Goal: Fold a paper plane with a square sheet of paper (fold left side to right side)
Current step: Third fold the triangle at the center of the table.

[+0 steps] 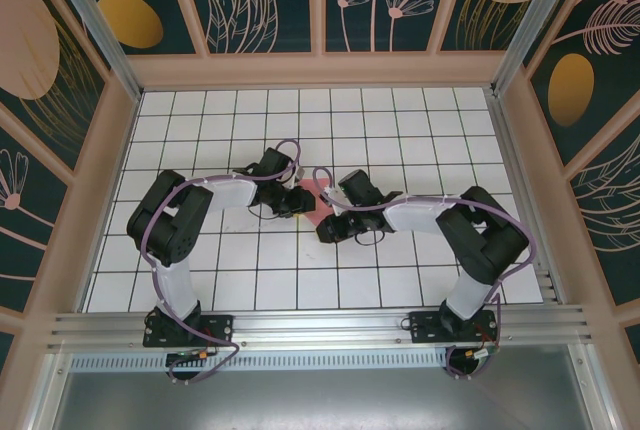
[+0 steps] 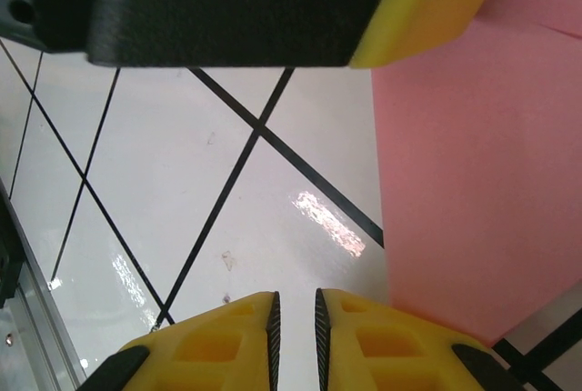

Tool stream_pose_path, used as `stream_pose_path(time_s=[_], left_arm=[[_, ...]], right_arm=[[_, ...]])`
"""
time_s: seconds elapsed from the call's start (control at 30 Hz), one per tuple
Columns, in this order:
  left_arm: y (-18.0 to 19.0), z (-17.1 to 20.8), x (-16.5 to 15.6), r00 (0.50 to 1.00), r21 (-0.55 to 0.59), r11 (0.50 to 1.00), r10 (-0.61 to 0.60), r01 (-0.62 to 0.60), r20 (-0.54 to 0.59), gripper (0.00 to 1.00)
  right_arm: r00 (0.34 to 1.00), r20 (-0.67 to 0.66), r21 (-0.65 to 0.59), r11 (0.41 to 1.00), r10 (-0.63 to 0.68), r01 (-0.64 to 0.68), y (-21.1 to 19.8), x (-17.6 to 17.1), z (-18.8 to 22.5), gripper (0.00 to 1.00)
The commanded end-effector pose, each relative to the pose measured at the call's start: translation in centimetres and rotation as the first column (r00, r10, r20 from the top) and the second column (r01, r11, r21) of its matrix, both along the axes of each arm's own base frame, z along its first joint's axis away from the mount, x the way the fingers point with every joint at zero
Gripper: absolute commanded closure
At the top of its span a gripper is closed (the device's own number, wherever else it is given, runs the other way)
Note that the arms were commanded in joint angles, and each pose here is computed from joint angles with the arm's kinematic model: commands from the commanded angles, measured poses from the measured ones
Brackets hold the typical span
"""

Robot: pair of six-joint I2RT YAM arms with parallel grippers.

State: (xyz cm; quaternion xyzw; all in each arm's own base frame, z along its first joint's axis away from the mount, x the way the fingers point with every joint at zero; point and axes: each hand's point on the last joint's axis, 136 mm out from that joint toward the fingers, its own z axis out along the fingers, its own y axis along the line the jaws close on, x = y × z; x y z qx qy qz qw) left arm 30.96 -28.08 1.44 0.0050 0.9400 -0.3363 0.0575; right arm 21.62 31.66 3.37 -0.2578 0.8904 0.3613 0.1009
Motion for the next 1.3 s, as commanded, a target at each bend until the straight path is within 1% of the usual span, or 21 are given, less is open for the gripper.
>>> stream_pose_path(time_s=[0.0,0.37,0.57,0.83,0.97,1.1,1.27], left_arm=[[3.7,-6.3,-1.9,0.998,0.227,0.974,0.022,-0.007,-0.067,0.68],[3.8,-6.5,-2.0,0.997,0.235,0.972,0.022,-0.005,-0.070,0.68],[3.9,-6.6,-2.0,0.997,0.240,0.971,0.021,-0.003,-0.072,0.68],[3.9,-6.6,-1.9,0.998,0.241,0.970,0.023,-0.007,-0.066,0.68],[4.0,-6.7,-1.9,0.998,0.247,0.969,0.023,-0.006,-0.066,0.68],[4.0,-6.6,-1.9,0.998,0.244,0.970,0.025,-0.008,-0.065,0.68],[4.0,-6.4,-1.8,0.998,0.245,0.970,0.025,-0.009,-0.060,0.68]], right_arm=[[1.000,0.002,-0.031,1.000,-0.004,0.004,-0.2,0.4,-0.6,0.79],[0.998,-0.058,-0.051,0.999,-0.006,0.003,-1.1,-0.8,-2.1,0.82],[0.998,-0.060,-0.034,0.999,0.010,-0.012,-1.0,-1.6,-1.7,0.82],[0.996,-0.088,-0.104,0.994,-0.031,0.022,-2.1,-1.8,-3.4,0.83],[0.994,-0.108,-0.112,0.993,-0.033,0.021,-2.7,-2.6,-3.5,0.84],[0.994,-0.106,-0.100,0.995,-0.020,0.010,-3.0,-3.1,-2.4,0.85],[0.999,-0.035,0.006,1.000,-0.002,0.002,-1.4,-2.1,1.9,0.84]])
